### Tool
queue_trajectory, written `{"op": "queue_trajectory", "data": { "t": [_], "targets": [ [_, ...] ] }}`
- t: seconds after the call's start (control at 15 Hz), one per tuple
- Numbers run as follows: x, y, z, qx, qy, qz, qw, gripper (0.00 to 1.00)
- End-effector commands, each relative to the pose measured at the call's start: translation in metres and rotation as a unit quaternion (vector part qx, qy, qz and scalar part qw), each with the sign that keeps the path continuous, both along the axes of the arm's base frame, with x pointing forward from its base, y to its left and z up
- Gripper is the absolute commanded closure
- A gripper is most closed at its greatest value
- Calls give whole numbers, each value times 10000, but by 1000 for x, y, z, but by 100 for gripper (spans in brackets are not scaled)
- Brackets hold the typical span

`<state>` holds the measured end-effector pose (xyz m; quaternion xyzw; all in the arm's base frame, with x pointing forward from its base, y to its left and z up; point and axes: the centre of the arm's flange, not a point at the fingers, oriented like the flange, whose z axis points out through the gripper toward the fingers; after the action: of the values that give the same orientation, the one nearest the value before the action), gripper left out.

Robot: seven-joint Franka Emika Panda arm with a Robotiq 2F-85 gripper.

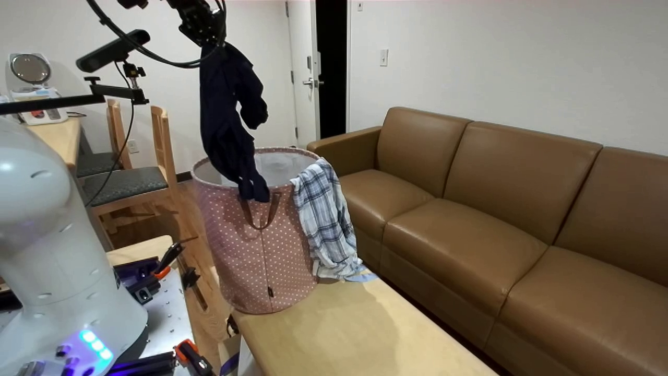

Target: Move the clothes from the table and put them in the laundry bag

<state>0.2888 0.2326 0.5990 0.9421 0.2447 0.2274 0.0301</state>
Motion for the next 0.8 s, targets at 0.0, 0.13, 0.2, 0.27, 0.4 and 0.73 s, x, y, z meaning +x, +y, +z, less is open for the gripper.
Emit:
{"op": "queue_trajectory", "data": {
  "t": [0.0,0.13,0.2,0.27,0.4,0.73],
  "targets": [
    [2,2,6,142,7,192,9997,92],
    [5,14,18,167,-101,328,9993,92],
    [8,24,24,138,-206,502,9984,92],
    [10,33,30,141,-280,684,9972,92],
    [13,51,39,66,-456,902,9949,92],
    [36,53,4,31,-629,1271,9899,93]
  ]
}}
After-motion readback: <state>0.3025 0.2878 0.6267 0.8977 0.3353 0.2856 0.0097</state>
